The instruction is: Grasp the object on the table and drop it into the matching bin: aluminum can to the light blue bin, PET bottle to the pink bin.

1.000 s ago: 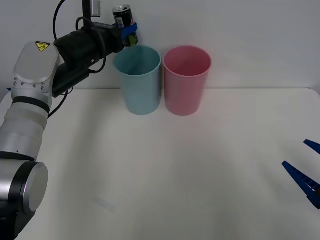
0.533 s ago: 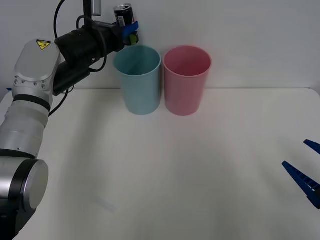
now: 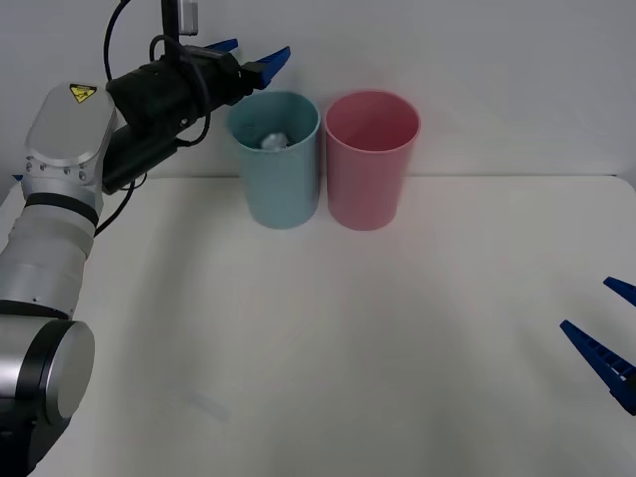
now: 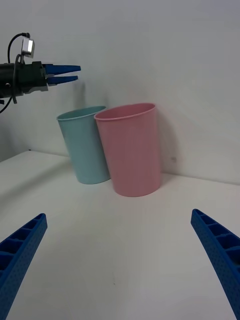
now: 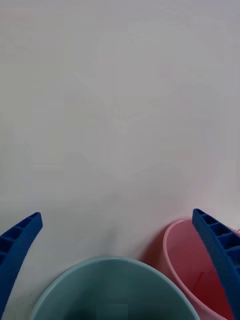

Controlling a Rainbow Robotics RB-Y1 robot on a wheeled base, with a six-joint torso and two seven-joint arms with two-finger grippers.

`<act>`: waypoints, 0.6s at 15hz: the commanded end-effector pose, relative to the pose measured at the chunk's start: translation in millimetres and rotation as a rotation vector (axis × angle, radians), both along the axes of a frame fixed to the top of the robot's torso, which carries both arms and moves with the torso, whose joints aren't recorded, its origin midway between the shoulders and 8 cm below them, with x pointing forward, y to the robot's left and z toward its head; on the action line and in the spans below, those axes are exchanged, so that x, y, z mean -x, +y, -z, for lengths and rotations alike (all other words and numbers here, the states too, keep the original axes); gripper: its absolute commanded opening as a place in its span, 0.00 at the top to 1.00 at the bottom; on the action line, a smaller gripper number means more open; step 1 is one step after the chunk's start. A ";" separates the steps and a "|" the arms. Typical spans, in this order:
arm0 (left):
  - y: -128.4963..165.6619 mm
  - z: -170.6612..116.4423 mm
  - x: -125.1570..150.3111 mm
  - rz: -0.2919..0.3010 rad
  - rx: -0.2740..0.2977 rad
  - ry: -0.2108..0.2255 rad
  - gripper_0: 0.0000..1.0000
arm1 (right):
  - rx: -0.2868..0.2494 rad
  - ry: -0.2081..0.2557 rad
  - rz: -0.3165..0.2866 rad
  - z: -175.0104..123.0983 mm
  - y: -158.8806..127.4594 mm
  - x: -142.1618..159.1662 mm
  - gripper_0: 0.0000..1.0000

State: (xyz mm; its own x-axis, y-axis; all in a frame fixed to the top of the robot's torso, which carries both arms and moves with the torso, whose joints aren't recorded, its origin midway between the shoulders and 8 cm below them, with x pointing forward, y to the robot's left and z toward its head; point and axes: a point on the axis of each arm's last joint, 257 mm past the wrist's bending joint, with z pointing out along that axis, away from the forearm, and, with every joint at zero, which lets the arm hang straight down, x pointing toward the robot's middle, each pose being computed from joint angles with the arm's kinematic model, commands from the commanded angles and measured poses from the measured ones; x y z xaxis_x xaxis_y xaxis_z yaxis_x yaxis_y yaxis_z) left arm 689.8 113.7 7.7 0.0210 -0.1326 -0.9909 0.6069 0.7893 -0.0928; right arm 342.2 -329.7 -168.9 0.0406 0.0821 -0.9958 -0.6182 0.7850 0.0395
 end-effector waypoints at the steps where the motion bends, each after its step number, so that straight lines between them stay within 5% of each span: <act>1: 6.8 0.0 9.2 0.005 0.029 -0.017 0.00 | 0.000 0.000 0.000 0.0 0.0 0.0 0.00; 9: 57.1 15.0 43.5 -0.002 0.063 -0.049 0.00 | 0.000 0.000 0.000 0.0 0.0 0.0 0.00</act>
